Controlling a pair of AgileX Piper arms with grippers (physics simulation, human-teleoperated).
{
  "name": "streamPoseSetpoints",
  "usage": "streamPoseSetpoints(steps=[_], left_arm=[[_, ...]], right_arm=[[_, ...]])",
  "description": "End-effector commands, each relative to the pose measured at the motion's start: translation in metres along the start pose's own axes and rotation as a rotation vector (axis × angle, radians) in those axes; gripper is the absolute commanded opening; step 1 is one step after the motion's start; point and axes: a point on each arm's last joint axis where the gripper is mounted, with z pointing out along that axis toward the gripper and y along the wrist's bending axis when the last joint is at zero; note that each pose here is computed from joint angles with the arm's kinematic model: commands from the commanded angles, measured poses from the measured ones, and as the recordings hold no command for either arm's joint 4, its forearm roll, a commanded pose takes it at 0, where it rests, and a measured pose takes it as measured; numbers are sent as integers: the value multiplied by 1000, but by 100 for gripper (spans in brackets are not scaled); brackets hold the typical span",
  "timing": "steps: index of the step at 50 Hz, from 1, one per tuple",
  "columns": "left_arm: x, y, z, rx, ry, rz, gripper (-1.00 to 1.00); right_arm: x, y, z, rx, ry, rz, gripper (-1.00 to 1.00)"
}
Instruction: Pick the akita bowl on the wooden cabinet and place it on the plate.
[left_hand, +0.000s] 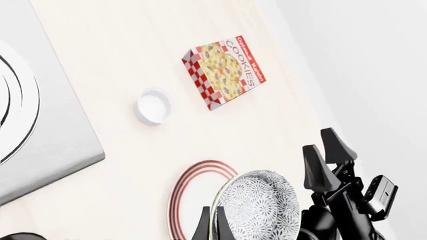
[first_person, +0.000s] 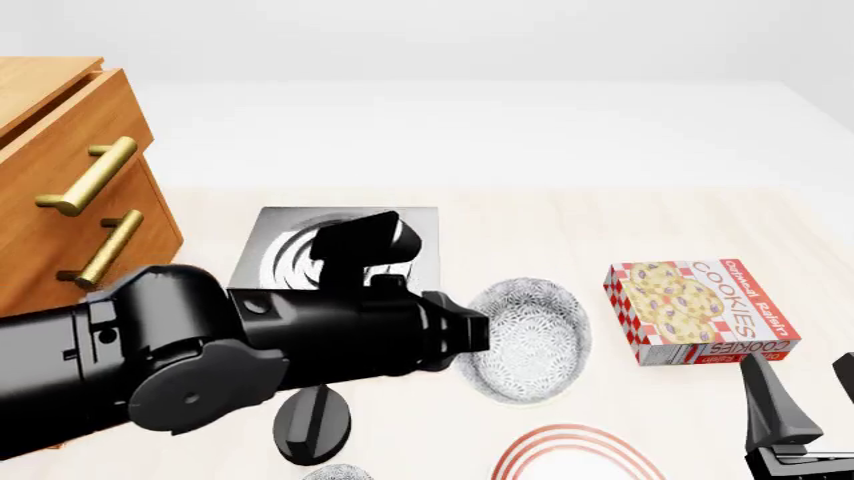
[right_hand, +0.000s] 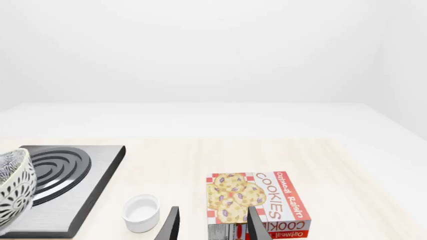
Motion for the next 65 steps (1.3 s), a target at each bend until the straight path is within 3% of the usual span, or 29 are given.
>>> streamPoseSetpoints(steps=[1,27,65], left_arm=[[7,-3,5,13,18,-4,-100],[26,-5,19,23,67,-23,-100],[37,4,48,-5,88,-52,-100]], right_arm=[[0,0,0,0,0,0,100],[0,0,0,0,0,0,100],[0,0,0,0,0,0,100]])
